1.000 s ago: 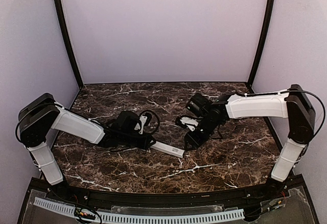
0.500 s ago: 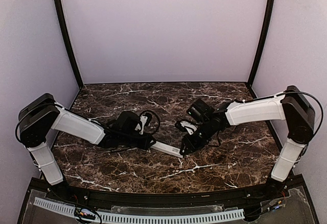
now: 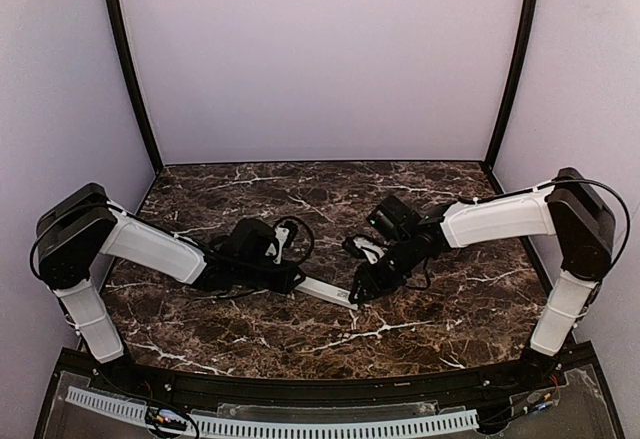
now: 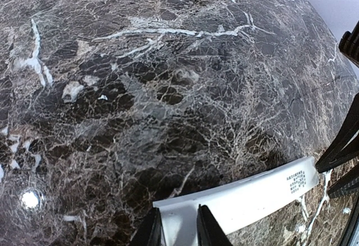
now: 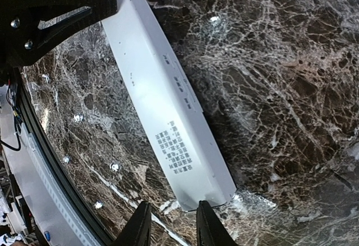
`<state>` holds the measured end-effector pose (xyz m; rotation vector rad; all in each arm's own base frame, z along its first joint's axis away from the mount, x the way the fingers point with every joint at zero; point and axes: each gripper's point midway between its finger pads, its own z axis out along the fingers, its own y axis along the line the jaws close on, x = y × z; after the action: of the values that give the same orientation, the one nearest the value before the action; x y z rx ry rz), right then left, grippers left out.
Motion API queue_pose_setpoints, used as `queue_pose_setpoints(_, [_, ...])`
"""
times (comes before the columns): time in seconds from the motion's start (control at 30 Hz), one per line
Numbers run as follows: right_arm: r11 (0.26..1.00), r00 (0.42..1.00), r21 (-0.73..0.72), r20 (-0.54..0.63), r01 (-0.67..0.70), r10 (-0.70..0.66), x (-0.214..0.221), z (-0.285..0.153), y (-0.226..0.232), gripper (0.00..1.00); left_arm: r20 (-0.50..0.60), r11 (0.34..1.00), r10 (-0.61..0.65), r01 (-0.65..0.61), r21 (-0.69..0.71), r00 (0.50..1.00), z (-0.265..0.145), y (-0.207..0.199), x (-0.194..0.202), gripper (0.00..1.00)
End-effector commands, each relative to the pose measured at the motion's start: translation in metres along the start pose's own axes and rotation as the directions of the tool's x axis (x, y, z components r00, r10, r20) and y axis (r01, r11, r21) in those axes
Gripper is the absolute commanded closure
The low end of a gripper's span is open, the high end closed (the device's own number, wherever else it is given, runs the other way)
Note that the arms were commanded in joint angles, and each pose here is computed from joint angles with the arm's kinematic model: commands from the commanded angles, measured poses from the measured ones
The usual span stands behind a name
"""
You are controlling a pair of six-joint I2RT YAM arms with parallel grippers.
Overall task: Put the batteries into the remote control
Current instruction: Press the battery cover onto the remote control.
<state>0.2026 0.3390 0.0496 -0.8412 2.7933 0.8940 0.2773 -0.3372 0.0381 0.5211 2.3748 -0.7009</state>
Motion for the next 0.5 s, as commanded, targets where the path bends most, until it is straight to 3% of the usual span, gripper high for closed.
queue_pose_setpoints(0.0, [0.998,0.999,0.048,-0.010,-0.030,0.031,0.010,0.000,-0.013,0.71,-0.154,0.997,0.004,-0.016,-0.079,0.988,0.004,0.019,0.046,0.77])
queue_pose_setpoints(0.2, [0.996,0.999,0.079,0.008,-0.051,0.051,0.017,-0.009,-0.017,0.63,-0.155,0.996,0.006,-0.020,-0.089,0.988,0.003,0.021,0.046,0.77])
queue_pose_setpoints(0.47, [0.997,0.997,0.040,0.021,-0.069,0.069,0.012,0.000,-0.015,0.65,-0.156,0.995,0.008,-0.023,-0.096,0.988,0.003,0.021,0.047,0.78])
